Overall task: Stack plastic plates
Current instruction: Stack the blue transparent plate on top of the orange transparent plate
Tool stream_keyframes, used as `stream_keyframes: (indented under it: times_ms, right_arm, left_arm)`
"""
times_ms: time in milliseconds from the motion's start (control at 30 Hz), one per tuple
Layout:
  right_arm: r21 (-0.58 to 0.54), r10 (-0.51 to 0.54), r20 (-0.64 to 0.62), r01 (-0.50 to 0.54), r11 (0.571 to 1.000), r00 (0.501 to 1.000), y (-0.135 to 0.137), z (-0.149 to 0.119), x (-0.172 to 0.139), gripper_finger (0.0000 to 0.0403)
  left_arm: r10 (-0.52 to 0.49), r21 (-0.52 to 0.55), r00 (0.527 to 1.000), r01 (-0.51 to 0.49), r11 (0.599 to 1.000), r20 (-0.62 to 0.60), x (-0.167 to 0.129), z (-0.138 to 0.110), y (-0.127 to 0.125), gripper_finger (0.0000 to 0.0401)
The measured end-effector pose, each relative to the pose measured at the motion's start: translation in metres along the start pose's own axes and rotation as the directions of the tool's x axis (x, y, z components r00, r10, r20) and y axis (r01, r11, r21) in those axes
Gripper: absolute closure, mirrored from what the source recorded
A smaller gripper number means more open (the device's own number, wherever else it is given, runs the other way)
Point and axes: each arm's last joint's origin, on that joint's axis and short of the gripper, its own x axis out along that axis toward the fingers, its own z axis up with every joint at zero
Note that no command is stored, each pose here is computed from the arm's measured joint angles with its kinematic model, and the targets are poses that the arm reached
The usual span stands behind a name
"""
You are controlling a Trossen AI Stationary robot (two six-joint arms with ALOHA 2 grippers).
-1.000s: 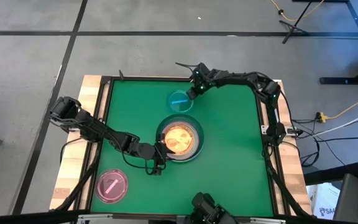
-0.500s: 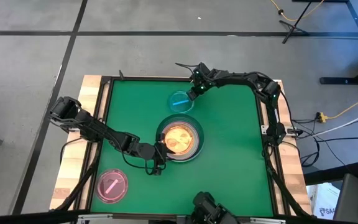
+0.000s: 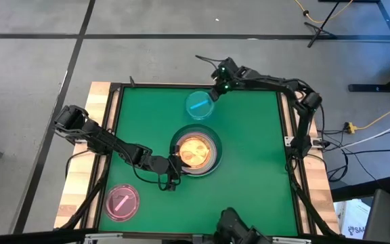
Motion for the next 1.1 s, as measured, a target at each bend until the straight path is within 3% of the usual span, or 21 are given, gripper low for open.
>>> stream_keyframes:
  times_ms: [367,500,800,967,1100]
  right_arm:
    - [-0.079,0.004,-0.007,-0.004,0.997,1.000,0.033,0.004,-0.063,0.0403]
    - [-0.135,0.059,-0.030,-0.062,0.989,0.998,0.055,0.000,-0.076,0.0403]
    - [-0.281,0.166,-0.130,-0.197,0.939,0.978,0.113,-0.038,-0.048,0.0403]
    - [-0.364,0.220,-0.174,-0.270,0.891,0.960,0.152,-0.064,-0.033,0.0403]
    - [-0.426,0.191,-0.142,-0.235,0.874,0.971,0.178,-0.078,-0.022,0.0403]
  left_arm:
    - [-0.001,0.000,1.000,0.001,1.000,0.000,0.000,0.000,0.000,0.0287]
    - [-0.003,0.000,1.000,0.003,1.000,-0.001,0.000,0.000,-0.001,0.0287]
    - [-0.033,-0.007,0.999,0.034,0.999,0.043,-0.024,0.014,-0.004,0.0287]
    - [-0.056,-0.006,0.996,0.057,0.998,0.073,-0.037,0.021,-0.007,0.0287]
    - [-0.051,-0.003,0.996,0.052,0.999,0.075,-0.038,0.021,-0.009,0.0287]
